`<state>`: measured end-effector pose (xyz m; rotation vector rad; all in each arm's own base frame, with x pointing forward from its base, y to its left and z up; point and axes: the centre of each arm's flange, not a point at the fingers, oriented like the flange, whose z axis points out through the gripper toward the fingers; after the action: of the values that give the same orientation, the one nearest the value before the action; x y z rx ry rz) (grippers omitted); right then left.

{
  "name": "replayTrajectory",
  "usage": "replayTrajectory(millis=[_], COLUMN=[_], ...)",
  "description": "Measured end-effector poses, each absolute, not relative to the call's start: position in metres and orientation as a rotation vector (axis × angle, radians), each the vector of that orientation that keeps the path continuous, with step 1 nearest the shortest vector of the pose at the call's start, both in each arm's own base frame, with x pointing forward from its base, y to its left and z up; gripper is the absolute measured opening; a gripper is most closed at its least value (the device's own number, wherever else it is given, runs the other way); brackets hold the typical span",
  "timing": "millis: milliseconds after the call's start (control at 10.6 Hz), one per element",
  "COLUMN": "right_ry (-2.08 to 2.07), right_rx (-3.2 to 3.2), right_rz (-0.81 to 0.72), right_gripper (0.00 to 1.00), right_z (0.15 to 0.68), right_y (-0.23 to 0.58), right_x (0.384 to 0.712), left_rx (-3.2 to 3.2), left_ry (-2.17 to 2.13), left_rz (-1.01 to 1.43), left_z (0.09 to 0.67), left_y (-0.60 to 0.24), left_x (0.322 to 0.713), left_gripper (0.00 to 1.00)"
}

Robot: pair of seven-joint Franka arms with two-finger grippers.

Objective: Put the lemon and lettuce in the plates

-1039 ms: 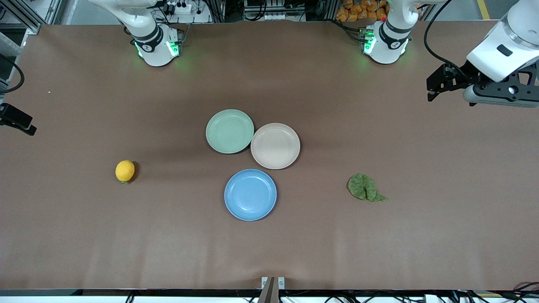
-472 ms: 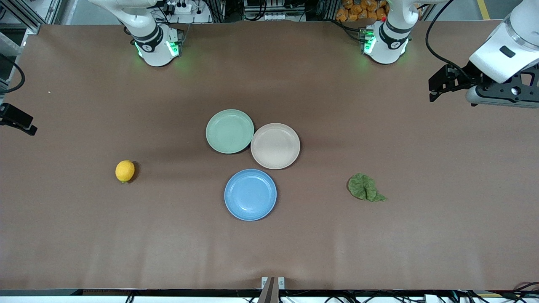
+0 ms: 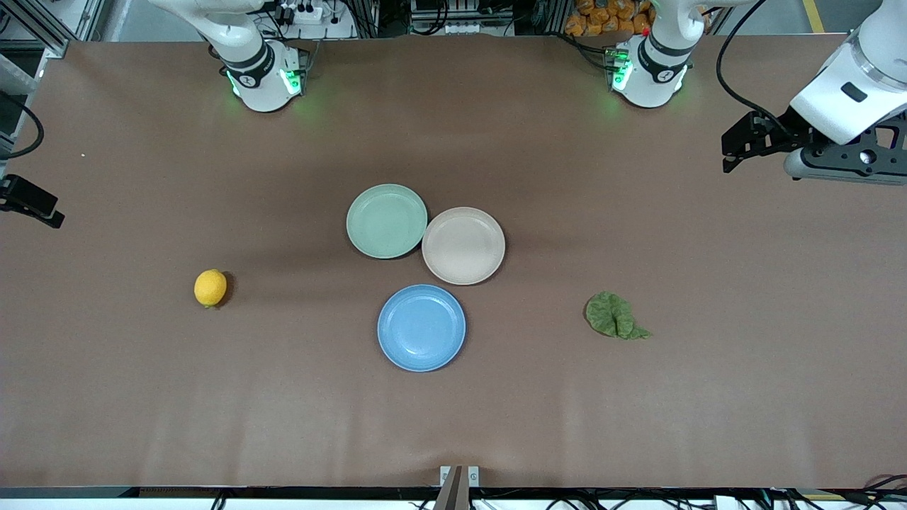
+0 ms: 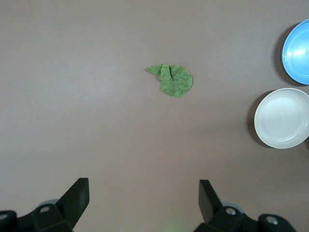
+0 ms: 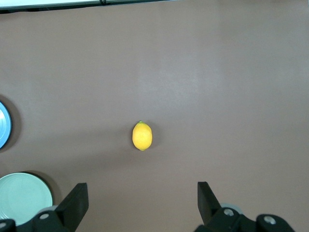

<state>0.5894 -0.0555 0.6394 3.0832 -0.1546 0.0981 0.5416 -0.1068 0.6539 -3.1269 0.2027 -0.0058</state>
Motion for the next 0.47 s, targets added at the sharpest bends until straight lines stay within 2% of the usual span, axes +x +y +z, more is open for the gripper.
replayTrajectory(millis=[472], right_ry=[-0.154], right_rx=[3.083], right_rz=[0.092], right_gripper=[1.00], right_z=[0.6375], right_y=[-0.0555], right_x=[0.5897], left_rx=[-3.128], left_ry=[0.195], left_rz=[-0.004], left_z=[0.6534], left_y=[-0.1042], left_x=[0.5424], left_gripper=[1.00])
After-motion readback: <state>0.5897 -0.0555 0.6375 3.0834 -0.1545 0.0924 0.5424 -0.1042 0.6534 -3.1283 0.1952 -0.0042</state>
